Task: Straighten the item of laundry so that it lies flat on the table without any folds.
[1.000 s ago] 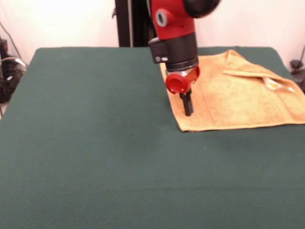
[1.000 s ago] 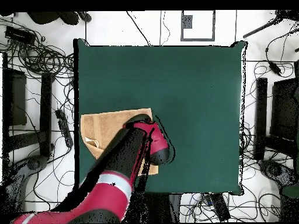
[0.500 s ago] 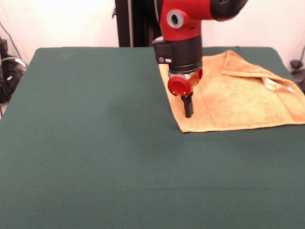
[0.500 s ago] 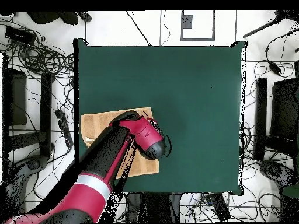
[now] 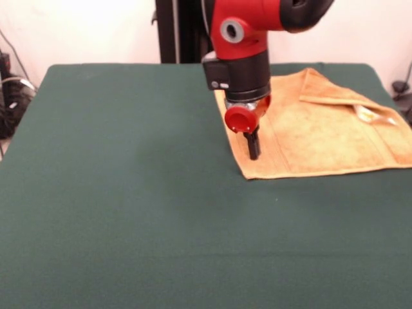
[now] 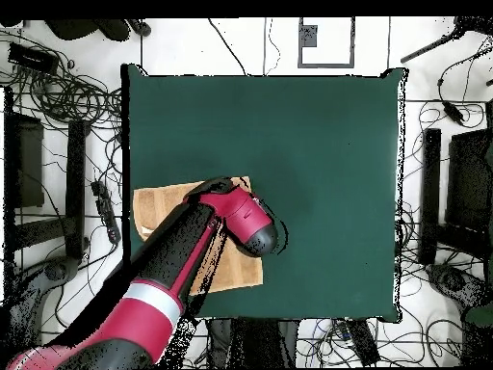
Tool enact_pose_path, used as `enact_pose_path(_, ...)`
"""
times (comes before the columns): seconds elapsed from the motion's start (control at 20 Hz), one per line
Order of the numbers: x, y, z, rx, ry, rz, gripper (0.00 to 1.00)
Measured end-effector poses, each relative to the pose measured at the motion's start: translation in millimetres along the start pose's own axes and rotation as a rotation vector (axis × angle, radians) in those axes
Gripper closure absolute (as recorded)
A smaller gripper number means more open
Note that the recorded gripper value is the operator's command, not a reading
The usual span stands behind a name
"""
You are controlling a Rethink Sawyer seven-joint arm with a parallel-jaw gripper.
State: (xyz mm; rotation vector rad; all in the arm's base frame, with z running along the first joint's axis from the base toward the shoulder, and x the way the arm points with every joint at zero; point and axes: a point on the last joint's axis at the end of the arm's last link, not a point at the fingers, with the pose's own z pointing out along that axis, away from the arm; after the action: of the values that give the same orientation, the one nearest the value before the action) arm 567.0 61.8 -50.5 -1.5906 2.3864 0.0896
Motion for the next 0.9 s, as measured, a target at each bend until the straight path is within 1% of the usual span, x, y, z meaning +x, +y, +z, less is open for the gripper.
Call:
enact_pose_path(0.2, 0.5, -3.9, 0.2, -0.011, -0.008, 0.003, 1.00)
enact_pose_path(0.35, 0.6, -8.2, 1.0, 0.001, -0.019, 0.022, 1.00)
enact_pose_path(0.5, 4.3, -17.0, 2.6, 0.039, -0.068, 0.112, 1.00)
enact_pose_path(0.55, 7.9, -23.0, 4.4, 0.065, -0.102, 0.177, 1.00)
enact_pose_path(0.6, 10.5, -27.2, 5.5, 0.081, -0.122, 0.216, 1.00)
enact_pose_path(0.65, 14.1, -33.7, 7.0, 0.104, -0.151, 0.270, 1.00)
enact_pose_path(0.75, 19.1, -44.6, 9.3, 0.141, -0.191, 0.347, 1.00)
enact_pose_path(0.85, 21.5, -50.3, 10.9, 0.158, -0.210, 0.380, 1.00)
enact_pose_path(0.9, 23.4, -56.9, 13.3, 0.176, -0.230, 0.405, 1.00)
